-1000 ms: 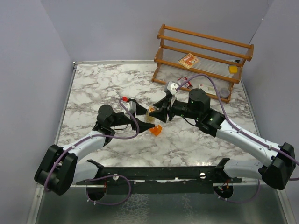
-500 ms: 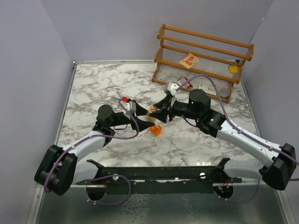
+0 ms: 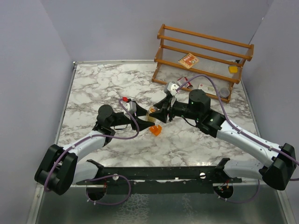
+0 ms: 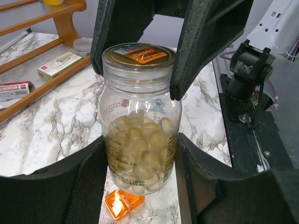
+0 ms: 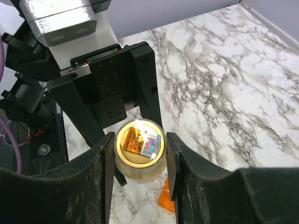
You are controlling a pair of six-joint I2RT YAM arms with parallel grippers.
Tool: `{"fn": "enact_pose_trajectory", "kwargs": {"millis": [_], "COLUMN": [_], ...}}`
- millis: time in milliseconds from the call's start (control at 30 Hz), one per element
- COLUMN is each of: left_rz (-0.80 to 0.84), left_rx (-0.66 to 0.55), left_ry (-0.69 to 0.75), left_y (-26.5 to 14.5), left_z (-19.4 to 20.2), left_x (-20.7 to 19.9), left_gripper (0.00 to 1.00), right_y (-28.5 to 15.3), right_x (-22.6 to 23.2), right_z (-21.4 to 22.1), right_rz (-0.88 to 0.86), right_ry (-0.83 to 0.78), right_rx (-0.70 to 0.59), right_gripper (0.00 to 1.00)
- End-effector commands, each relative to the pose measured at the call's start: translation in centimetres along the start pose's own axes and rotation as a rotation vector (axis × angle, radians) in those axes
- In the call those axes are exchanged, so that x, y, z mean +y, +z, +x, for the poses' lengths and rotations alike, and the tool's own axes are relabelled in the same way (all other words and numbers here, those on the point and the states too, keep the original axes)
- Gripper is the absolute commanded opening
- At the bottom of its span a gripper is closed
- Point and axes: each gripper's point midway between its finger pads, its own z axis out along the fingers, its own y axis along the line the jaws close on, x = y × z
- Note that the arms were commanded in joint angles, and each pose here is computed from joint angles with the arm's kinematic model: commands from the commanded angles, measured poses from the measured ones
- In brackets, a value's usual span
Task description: Sort the pills into containers
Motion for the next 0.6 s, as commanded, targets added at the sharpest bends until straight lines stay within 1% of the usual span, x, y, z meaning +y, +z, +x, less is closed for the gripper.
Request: {"fn": "enact_pose_trajectory", "kwargs": {"millis": [0, 100, 133, 167, 200, 267, 333, 367, 567], "left_rz": [-0.013, -0.048, -0.050, -0.054, -0.058, -0.064, -0.072, -0.071, -0.096], "left_rx": [-0.030, -0.036, -0.037, -0.037, -0.036, -0.033, -0.030, -0.030, -0.029], "left_ry": [0.042, 0.038, 0.037, 0.032, 0.028, 0.023, 0.020, 0.019, 0.014], "left_y": [0.2, 0.1, 0.2, 0.1, 0.1, 0.1, 0.0, 0.0, -0.2], "left_z": [-1.2, -1.3, -1.3, -1.3, -1.2, -1.1, -0.9, -0.9, -1.0], "left_x": [0.3, 0.8, 0.8, 0.9, 0.9, 1.0, 1.1, 1.1, 1.2], "left_gripper": [0.00, 0.00, 0.00, 0.00, 0.00, 0.00, 0.00, 0.00, 0.00], "right_y": [-0.3, -0.2, -0.2, -0.2, -0.2, -0.3, -0.6, -0.9, -3.1], "right_x": [0.2, 0.2, 0.2, 0.2, 0.1, -0.1, -0.2, -0.3, -0.4], "right_z": [-1.8, -1.7, -1.7, -1.7, -1.8, -2.3, -3.1, -3.7, -6.7], "right_rz": [0.003, 0.003, 0.001, 0.003, 0.010, 0.021, 0.037, 0.047, 0.107], "right_ry": [-0.033, -0.030, -0.029, -0.028, -0.025, -0.026, -0.031, -0.036, -0.054], "right_rx": [-0.061, -0.057, -0.056, -0.057, -0.058, -0.068, -0.095, -0.114, -0.225], "right_gripper": [0.01, 0.01, 0.02, 0.07, 0.16, 0.46, 0.79, 0.87, 0.89]}}
